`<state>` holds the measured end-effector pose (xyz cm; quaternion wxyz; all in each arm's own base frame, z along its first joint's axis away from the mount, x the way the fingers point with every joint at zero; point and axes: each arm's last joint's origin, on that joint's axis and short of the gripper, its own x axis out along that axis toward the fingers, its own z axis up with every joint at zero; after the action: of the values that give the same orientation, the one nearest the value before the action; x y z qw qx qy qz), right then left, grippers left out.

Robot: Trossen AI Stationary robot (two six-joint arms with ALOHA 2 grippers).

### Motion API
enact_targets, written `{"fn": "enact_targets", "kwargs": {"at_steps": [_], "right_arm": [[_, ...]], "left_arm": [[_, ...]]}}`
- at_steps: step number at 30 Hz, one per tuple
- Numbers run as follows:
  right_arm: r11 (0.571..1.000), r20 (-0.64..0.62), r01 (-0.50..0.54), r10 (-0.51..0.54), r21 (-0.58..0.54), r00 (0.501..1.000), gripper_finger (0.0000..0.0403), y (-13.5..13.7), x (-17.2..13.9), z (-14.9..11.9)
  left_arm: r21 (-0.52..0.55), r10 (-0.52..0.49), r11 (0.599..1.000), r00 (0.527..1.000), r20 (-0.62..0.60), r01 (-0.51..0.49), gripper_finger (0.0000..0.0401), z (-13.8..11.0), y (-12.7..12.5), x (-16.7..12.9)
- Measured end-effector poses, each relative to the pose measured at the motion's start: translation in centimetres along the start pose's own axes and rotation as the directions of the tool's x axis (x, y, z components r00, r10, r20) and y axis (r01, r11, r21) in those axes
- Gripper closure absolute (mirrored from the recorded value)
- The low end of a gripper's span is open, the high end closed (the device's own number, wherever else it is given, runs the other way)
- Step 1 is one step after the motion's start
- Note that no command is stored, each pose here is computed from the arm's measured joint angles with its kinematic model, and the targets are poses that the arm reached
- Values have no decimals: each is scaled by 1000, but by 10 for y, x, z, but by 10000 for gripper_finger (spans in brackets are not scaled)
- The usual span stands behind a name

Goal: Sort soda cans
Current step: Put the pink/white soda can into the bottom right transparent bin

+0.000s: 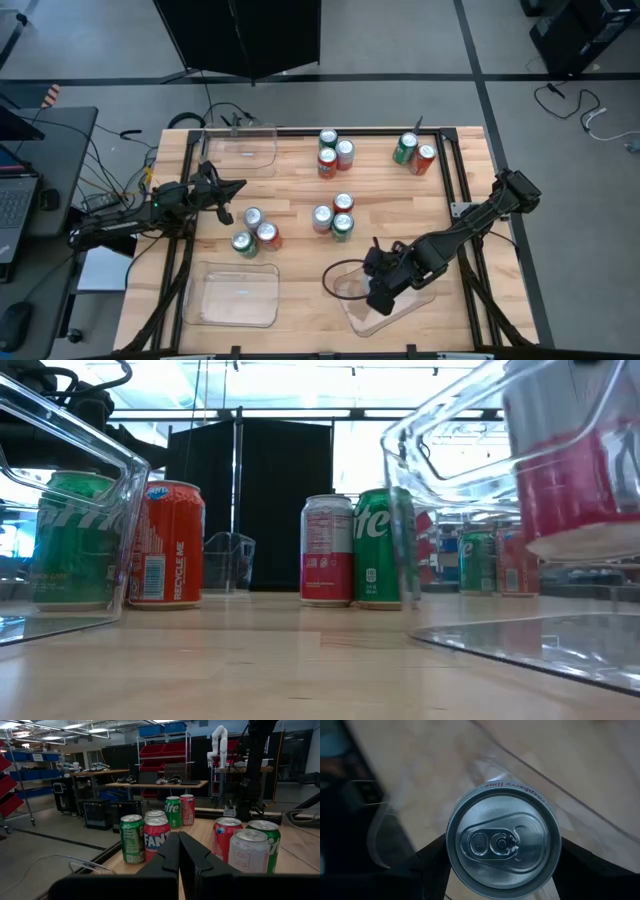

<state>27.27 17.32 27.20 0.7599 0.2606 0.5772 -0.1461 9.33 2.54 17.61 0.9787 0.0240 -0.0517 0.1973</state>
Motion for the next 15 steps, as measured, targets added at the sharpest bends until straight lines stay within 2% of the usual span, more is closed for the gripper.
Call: {"fn": "enact_targets", "kwargs": {"at_steps": [6, 9, 15], "right_arm": [[969, 3, 194, -197, 156, 980, 133, -16, -8, -15], [950, 51, 227, -243, 216, 969, 133, -20, -2, -18], [922, 52, 271, -296, 278, 954, 133, -31, 21, -28]], "left_arm": [[0, 0, 1000, 1000, 0, 0, 399, 0, 0, 0], [0, 0, 1000, 1000, 0, 0, 399, 0, 0, 0], [0, 0, 1000, 1000, 0, 0, 399, 0, 0, 0]]}}
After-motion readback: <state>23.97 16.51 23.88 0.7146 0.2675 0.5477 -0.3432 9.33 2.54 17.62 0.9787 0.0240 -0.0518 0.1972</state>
